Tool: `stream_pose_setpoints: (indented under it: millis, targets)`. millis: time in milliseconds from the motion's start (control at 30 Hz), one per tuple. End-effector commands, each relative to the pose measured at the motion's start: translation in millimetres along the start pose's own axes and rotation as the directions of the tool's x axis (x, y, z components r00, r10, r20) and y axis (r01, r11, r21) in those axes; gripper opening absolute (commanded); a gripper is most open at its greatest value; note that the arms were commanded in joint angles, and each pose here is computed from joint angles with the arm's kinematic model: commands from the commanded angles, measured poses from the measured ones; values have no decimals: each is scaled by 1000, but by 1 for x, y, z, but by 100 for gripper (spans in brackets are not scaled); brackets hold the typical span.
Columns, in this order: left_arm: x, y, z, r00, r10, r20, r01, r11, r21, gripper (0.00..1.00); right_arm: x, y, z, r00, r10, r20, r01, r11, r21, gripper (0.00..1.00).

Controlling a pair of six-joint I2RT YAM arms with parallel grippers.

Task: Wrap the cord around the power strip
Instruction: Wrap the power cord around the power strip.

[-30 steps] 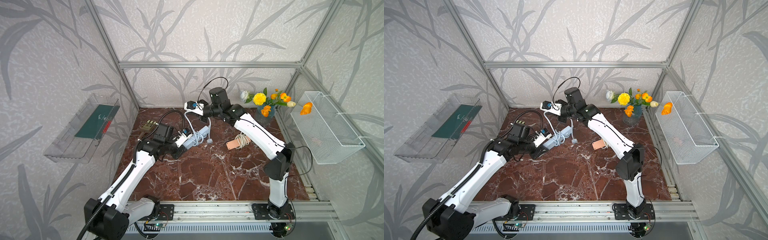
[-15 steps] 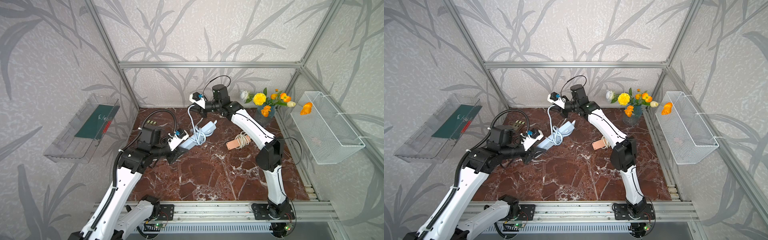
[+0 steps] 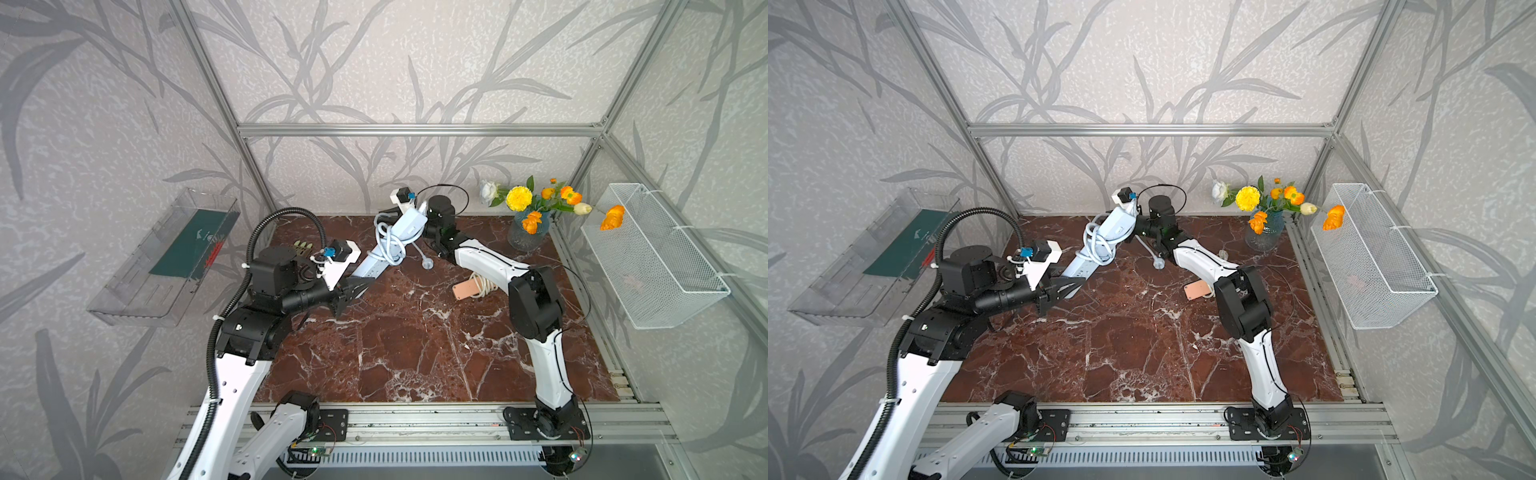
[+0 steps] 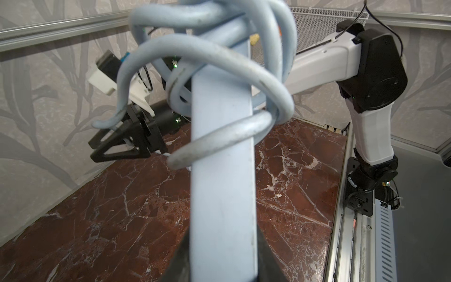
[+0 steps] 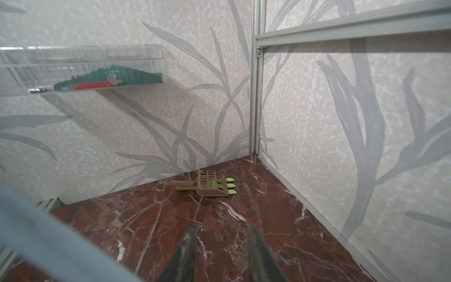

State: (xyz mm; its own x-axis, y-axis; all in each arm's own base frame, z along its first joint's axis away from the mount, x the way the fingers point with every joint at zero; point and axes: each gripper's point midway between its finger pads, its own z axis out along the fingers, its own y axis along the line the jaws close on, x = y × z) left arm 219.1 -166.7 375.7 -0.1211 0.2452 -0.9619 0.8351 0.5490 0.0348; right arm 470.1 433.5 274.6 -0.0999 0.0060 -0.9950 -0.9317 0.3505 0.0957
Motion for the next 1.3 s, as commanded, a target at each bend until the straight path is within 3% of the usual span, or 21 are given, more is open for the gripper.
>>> stream_pose_setpoints:
  millis: [0,167,267,333,467,533,667,833,1033,1067,1267]
  targets:
    - [-49,-4,-13,977,123,172,-120,992,-25,0,-6,-1,-1,997,22,79,-31,993,116,43]
    - [-52,8,-16,977,126,170,-111,989,-98,0,31,-3,-4,995,80,55,-89,979,182,49]
    - [-56,10,-17,976,117,182,-98,989,-109,0,48,4,3,996,85,19,-87,981,172,48]
    - [-57,13,-17,976,114,183,-92,988,-124,0,54,8,9,996,84,5,-84,983,166,44]
    - [-60,24,-19,976,109,187,-76,981,-180,0,64,13,14,994,109,-2,-108,981,164,20]
    - [-61,32,-21,976,105,189,-61,972,-226,0,72,17,14,993,119,-9,-116,980,161,16]
    - [-63,34,-21,977,93,191,-49,974,-223,0,81,27,7,990,138,-5,-135,977,162,35]
    - [-66,31,-20,975,78,207,-36,979,-199,0,91,31,9,990,135,-34,-127,978,167,42]
    - [-71,28,-21,971,62,230,-21,984,-177,0,94,17,23,991,123,-54,-108,967,232,41]
    - [-72,28,-21,971,59,233,-17,984,-176,0,97,15,26,990,124,-60,-106,965,240,40]
    - [-68,45,-21,976,26,217,28,970,-243,0,113,20,29,987,136,-81,-113,964,240,7]
